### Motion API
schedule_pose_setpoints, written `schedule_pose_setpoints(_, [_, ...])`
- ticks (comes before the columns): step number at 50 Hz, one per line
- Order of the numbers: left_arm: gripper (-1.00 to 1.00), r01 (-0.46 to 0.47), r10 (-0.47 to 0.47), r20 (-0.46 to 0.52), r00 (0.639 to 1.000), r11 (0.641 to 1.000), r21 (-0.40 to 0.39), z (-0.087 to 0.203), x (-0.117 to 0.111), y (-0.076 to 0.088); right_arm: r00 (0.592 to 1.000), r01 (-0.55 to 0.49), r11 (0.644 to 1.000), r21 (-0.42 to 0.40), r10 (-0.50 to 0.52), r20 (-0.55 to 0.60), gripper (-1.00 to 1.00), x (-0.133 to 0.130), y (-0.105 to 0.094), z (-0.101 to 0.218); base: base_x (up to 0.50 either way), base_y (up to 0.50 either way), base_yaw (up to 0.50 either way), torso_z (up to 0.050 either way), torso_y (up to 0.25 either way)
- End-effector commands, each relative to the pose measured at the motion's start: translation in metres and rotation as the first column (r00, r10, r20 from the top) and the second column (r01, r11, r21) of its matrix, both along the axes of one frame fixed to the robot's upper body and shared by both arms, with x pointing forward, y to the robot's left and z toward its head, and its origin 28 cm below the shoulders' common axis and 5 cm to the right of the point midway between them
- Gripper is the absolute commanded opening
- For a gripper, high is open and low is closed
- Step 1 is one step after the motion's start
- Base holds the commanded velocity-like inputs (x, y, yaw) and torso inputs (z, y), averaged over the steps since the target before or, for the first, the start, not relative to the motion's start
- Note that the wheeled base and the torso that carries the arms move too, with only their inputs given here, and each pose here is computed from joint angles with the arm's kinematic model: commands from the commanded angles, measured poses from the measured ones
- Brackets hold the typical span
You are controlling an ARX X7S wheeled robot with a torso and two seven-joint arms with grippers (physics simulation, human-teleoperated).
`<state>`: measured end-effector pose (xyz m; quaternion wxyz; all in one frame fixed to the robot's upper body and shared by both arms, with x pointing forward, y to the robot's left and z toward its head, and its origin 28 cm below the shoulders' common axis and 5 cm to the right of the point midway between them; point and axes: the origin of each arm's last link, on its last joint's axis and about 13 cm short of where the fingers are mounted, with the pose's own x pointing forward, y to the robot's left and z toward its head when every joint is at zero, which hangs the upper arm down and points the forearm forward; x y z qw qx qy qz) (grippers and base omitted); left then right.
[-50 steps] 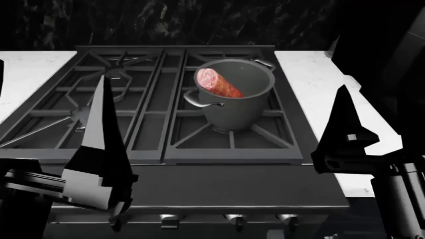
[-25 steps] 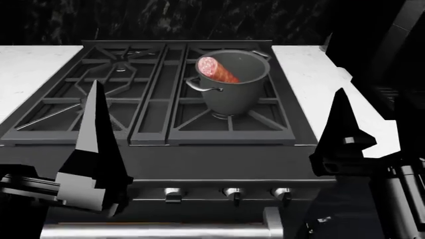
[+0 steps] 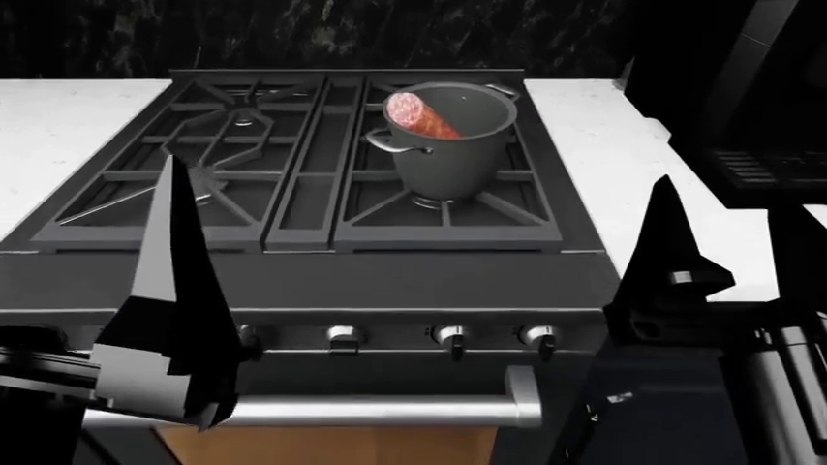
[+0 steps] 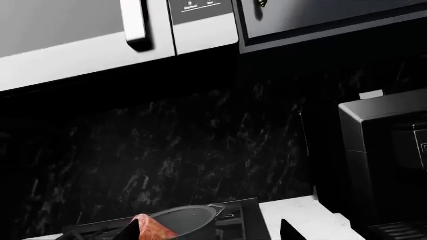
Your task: Frozen meat rests on a plate on the counter. Retrieve the meat and place it in a pot on a burner. Then turn the burner on.
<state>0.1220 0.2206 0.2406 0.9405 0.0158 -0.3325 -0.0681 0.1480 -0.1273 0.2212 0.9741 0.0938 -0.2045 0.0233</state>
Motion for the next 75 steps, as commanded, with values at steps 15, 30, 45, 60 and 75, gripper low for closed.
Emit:
schedule_pose_setpoints(15, [1.0, -0.073, 0.078, 0.226, 0.971, 0.997, -0.028, -0.037, -0.001, -0.007, 0.995, -0.023, 0.999, 0.048, 0.018, 0.103, 1.0, -0.016, 0.008, -0.019, 0.0, 0.0, 0.0, 0.0, 0.0])
schedule_pose_setpoints(30, [1.0, -0.14, 0.157, 0.251, 0.955, 0.986, -0.087, -0.069, -0.007, -0.001, 0.992, -0.041, 0.998, 0.036, 0.036, 0.121, 1.0, -0.04, 0.012, -0.031, 0.0, 0.0, 0.0, -0.001, 0.0])
schedule_pose_setpoints(45, [1.0, -0.11, 0.135, 0.316, 0.939, 0.989, -0.096, -0.072, -0.006, -0.002, 0.997, -0.002, 0.999, 0.041, -0.001, 0.083, 1.0, -0.037, 0.008, -0.04, 0.0, 0.0, 0.0, -0.028, 0.0])
schedule_pose_setpoints(60, [1.0, -0.091, 0.117, 0.305, 0.945, 0.991, -0.099, -0.075, -0.003, -0.003, 0.998, -0.023, 0.999, 0.034, 0.021, 0.06, 1.0, -0.038, 0.009, -0.044, 0.0, 0.0, 0.0, -0.04, 0.0])
schedule_pose_setpoints(75, [1.0, -0.094, 0.121, 0.3, 0.946, 0.99, -0.104, -0.076, -0.003, -0.003, 0.999, -0.028, 1.0, 0.012, 0.028, 0.026, 1.0, -0.038, 0.009, -0.05, 0.0, 0.0, 0.0, -0.05, 0.0])
